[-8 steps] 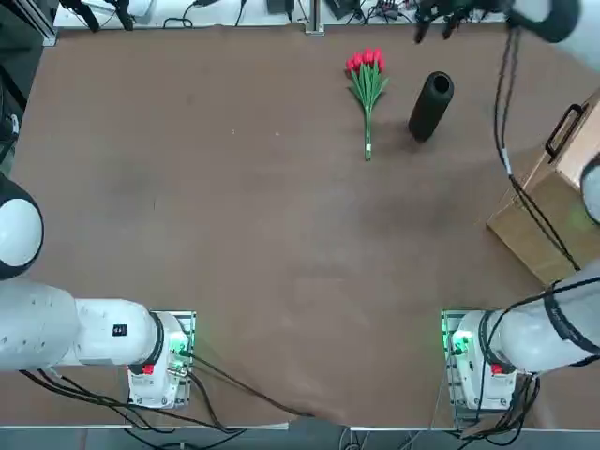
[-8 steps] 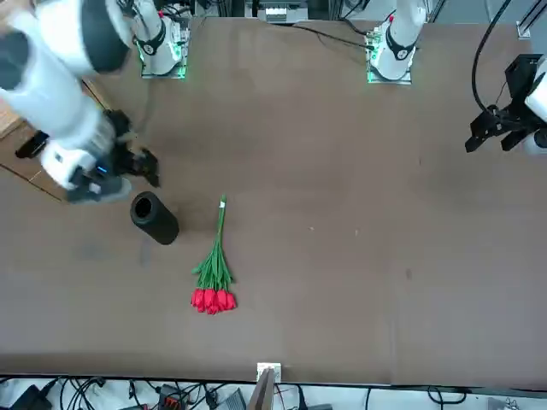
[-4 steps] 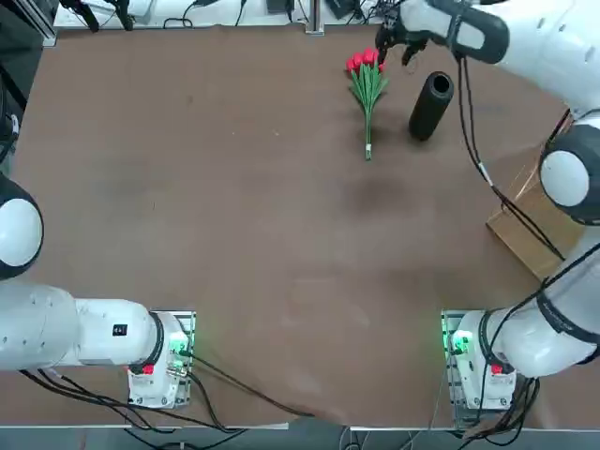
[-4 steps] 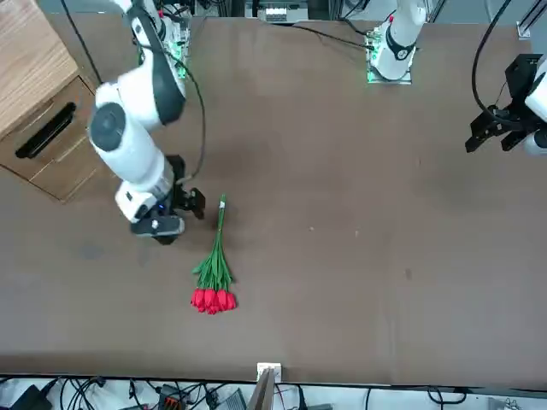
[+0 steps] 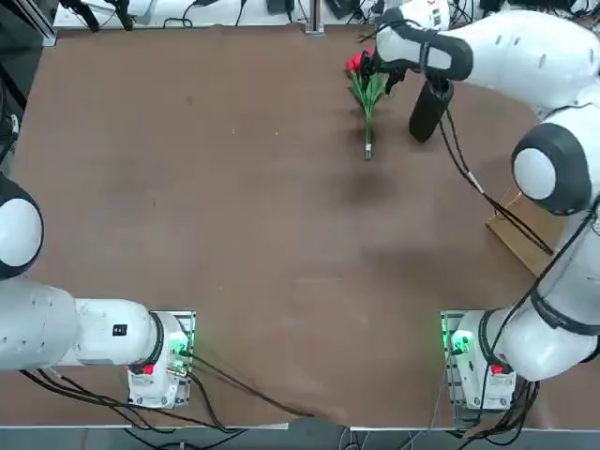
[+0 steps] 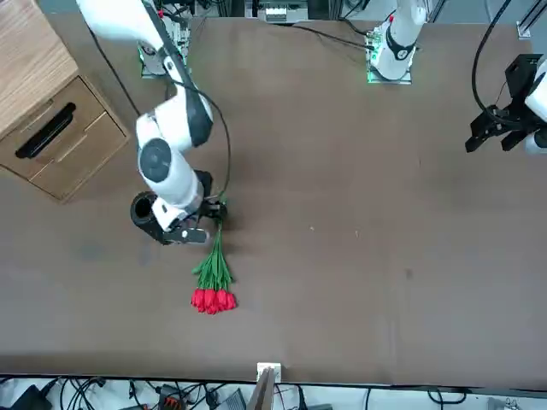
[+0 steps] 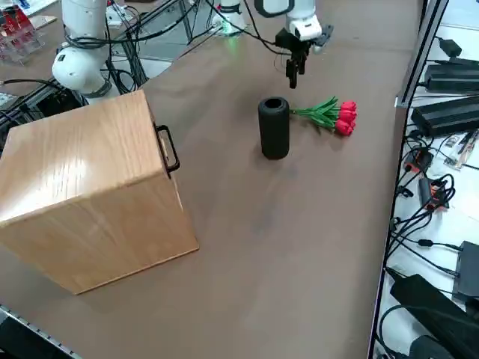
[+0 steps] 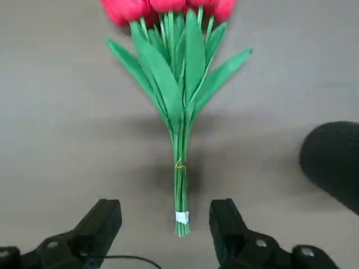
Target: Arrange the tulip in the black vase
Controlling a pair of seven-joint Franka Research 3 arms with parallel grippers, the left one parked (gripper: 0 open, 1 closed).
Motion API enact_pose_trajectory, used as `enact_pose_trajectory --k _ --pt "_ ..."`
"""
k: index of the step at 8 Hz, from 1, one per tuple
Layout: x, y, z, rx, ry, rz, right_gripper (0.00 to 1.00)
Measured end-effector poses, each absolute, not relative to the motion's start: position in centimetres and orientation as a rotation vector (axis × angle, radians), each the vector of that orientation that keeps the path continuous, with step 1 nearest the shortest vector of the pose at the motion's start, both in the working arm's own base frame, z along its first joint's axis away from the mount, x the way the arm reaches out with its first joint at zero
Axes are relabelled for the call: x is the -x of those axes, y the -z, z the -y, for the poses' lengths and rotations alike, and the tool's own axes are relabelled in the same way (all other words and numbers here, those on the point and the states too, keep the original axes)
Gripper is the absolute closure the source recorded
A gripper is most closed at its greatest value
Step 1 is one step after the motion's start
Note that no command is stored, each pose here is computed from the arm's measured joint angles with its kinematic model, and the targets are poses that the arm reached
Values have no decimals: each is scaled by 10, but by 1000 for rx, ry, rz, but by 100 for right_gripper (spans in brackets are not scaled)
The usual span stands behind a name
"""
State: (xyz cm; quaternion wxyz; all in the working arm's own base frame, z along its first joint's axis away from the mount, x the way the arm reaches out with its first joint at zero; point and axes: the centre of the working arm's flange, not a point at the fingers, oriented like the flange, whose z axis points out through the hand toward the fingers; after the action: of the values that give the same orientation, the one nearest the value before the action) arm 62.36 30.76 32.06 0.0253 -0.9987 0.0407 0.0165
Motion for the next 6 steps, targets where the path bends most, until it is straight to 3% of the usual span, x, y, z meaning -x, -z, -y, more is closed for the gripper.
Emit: enact_pose_trajectory --k 3,6 --pt "-624 -269 -303 3119 -143 -160 6" --pt "-630 -243 -305 3099 -91 -233 7"
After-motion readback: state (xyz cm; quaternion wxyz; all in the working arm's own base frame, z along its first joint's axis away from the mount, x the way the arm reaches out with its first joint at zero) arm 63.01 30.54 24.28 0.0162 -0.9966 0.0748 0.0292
